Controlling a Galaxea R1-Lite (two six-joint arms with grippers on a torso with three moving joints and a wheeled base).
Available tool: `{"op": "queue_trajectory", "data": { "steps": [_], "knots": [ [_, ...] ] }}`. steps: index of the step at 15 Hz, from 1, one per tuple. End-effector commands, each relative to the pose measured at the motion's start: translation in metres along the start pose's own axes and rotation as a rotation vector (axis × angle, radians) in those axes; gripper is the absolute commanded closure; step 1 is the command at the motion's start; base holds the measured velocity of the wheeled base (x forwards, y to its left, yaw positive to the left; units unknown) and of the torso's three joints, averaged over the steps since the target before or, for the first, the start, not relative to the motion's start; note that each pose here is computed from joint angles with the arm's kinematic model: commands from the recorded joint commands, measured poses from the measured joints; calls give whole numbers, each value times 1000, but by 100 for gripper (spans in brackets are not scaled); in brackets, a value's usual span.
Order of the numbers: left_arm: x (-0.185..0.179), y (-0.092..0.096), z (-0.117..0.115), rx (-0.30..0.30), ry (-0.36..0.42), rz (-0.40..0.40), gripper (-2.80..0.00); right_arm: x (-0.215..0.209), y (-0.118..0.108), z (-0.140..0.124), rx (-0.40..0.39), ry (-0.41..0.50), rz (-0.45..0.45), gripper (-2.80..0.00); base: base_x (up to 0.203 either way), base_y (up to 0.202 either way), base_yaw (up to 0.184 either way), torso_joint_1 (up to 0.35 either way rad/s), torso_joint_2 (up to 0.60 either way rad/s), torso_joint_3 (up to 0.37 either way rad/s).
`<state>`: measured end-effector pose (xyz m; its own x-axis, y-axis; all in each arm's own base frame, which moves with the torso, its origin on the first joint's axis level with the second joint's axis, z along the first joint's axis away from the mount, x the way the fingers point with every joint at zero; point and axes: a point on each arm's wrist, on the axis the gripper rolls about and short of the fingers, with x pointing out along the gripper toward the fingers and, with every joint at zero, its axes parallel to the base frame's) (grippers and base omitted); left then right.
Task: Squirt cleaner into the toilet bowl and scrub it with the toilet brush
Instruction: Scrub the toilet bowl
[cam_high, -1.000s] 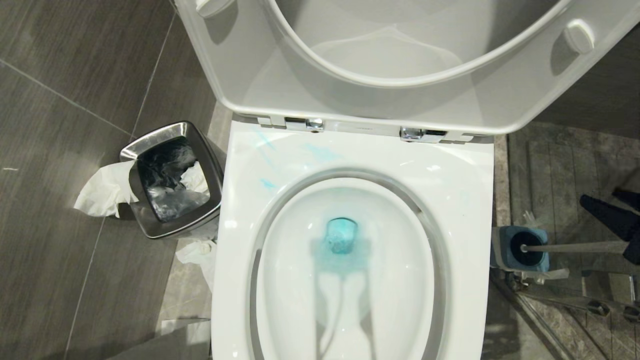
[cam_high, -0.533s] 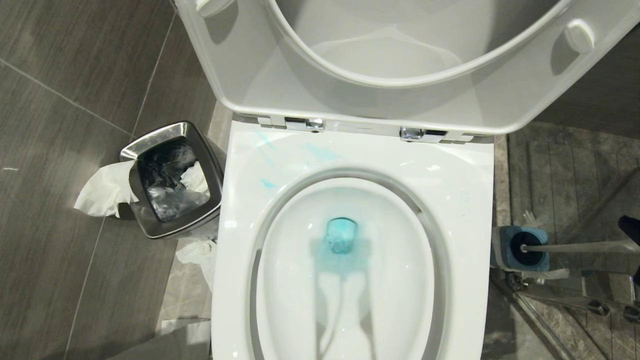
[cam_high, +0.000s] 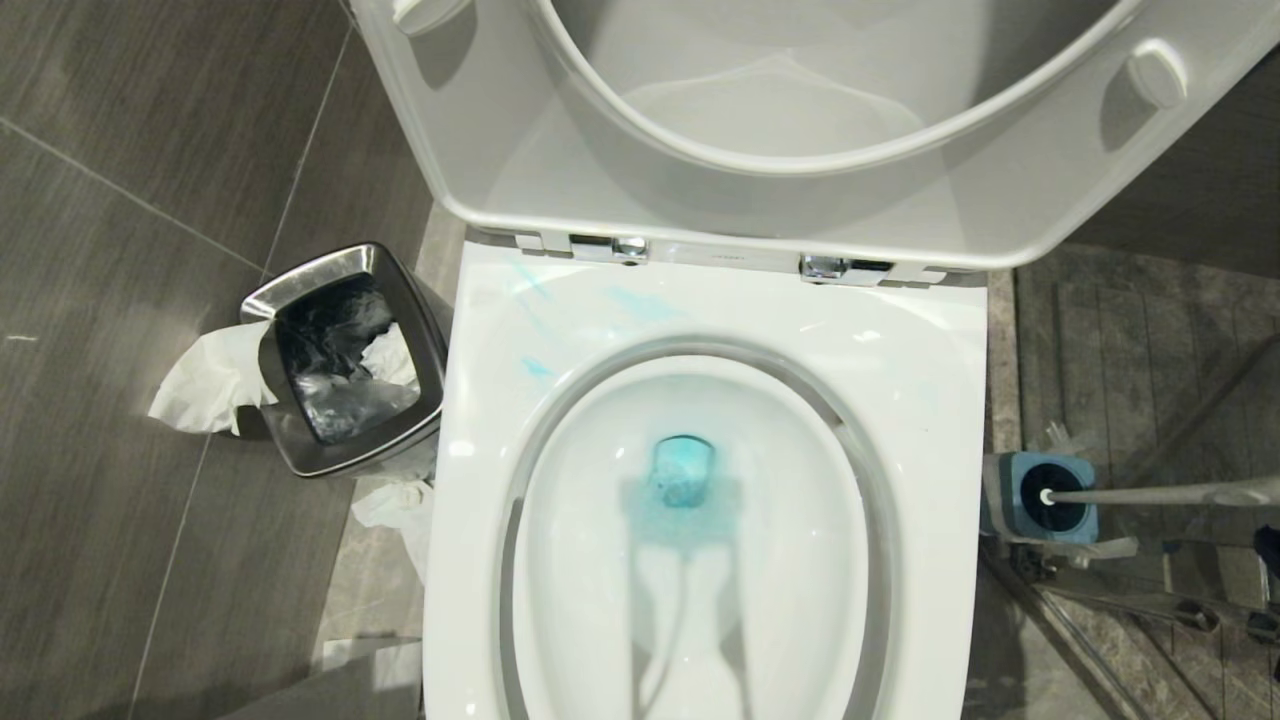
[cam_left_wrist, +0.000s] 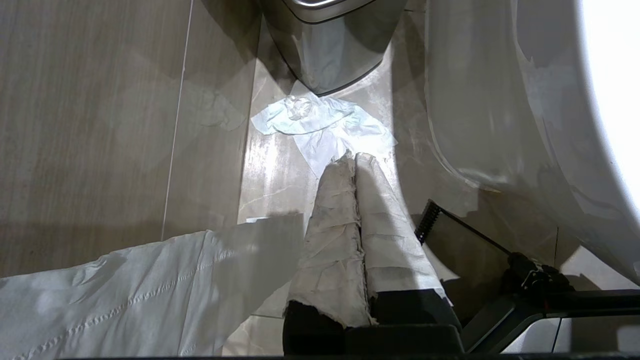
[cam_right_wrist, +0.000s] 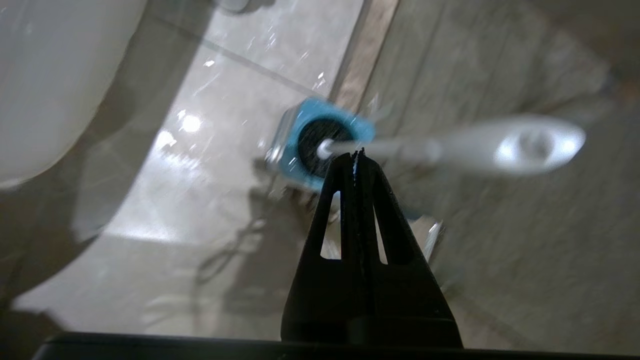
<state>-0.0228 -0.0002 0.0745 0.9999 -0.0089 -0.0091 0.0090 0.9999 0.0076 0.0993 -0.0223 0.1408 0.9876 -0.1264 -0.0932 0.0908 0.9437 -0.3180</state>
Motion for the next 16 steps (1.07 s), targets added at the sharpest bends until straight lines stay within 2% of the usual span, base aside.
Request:
{"op": "queue_trajectory", "data": {
  "steps": [1,6,7,10,11,13,16],
  "knots": [
    [0,0,-1,-1,3,0,0,-3,2,-5,80,9,8,0,0,0,0,0,0,0],
    [0,0,-1,0,3,0,0,14,5,-20,191,169,37,0,0,0,0,0,0,0],
    [0,0,-1,0,3,0,0,12,5,-19,192,154,24,0,0,0,0,0,0,0],
    [0,0,-1,0,3,0,0,-11,2,-7,180,27,-33,0,0,0,0,0,0,0],
    [0,0,-1,0,3,0,0,-20,2,-8,182,23,-57,0,0,0,0,0,0,0],
    [0,0,-1,0,3,0,0,-32,2,-20,225,123,-122,0,0,0,0,0,0,0],
    [0,0,-1,0,3,0,0,-41,8,-31,252,204,-70,0,0,0,0,0,0,0]
  ]
}}
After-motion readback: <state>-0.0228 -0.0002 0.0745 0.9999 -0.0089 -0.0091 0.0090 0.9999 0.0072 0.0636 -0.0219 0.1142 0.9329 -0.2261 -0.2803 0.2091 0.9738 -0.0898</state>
